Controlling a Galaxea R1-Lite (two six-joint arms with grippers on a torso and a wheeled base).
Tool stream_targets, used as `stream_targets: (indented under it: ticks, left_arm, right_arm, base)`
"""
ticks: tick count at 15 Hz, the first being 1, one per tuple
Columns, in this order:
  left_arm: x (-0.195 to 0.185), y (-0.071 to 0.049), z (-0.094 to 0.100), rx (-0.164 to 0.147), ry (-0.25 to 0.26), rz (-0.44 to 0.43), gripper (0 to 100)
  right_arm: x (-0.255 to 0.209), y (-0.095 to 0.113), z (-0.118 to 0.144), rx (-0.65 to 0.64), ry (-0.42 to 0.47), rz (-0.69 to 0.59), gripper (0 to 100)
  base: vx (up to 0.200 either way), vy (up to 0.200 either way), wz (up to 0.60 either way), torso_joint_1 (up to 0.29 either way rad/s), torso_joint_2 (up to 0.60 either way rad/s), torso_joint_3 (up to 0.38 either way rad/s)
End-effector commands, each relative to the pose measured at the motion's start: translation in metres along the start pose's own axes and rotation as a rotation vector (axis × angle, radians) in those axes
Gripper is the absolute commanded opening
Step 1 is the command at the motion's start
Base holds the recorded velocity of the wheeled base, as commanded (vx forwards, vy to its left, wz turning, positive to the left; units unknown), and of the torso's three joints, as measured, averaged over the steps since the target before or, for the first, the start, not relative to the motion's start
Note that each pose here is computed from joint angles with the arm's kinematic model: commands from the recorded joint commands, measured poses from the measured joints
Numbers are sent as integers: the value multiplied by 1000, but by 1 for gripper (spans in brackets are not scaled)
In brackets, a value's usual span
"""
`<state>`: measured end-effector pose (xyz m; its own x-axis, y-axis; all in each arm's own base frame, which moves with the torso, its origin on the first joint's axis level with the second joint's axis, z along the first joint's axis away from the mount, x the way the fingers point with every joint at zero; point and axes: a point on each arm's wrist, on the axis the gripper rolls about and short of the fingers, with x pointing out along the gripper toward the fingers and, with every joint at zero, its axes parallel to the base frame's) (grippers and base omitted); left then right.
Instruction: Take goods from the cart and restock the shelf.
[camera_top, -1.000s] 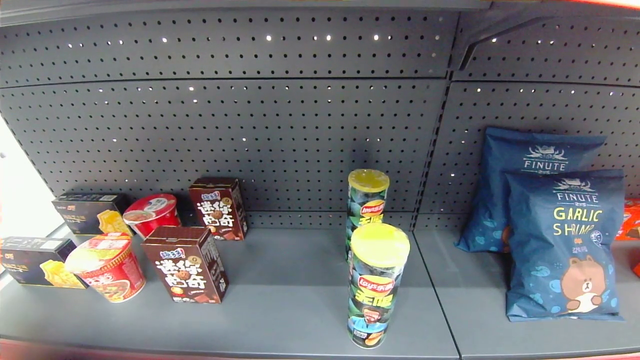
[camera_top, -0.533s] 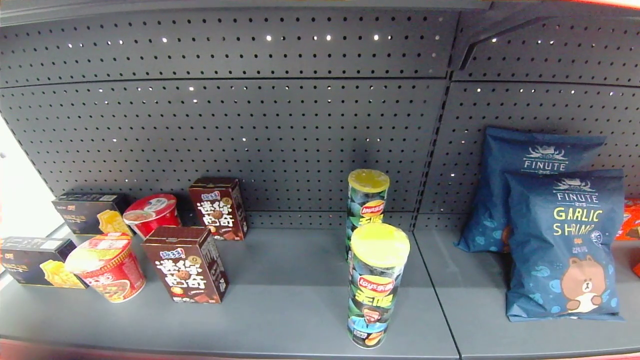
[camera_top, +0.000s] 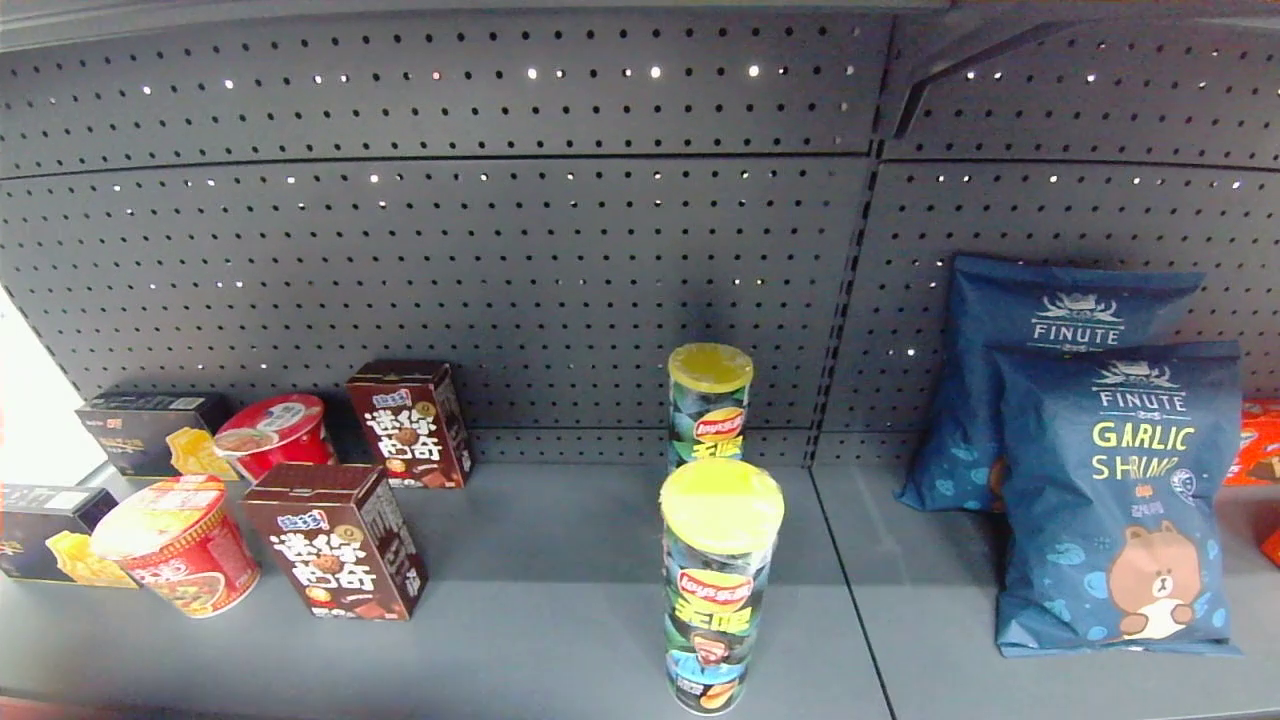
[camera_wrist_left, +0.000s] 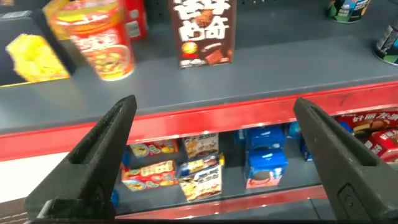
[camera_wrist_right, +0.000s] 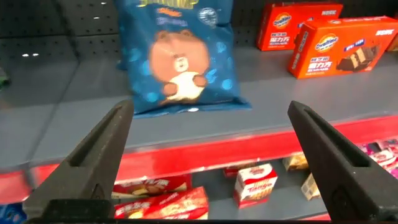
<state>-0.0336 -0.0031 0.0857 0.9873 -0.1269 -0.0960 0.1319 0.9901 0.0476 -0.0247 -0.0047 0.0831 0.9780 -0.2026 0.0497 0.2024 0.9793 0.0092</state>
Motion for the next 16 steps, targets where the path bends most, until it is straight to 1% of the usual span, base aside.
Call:
stream_targets:
  ticks: [1, 11, 14, 16]
  left_arm:
    - [0, 0, 0, -4, 0, -2, 100]
    - [0, 0, 0, -11, 0, -2, 100]
    - [0, 0, 0, -1, -1, -3, 100]
    - [0, 0, 0, -2, -1, -3, 100]
  right_arm:
    - [0, 0, 0, 0, -1, -2, 100]
    - [0, 0, 0, 0, -1, -2, 100]
    - [0, 0, 0, 0, -1, -2, 100]
    - [0, 0, 0, 1, -1, 0, 100]
  base:
    - [0, 0, 0, 0, 0, 0]
    - [0, 0, 0, 0, 0, 0]
    - [0, 0, 0, 0, 0, 0]
    - [0, 0, 0, 0, 0, 0]
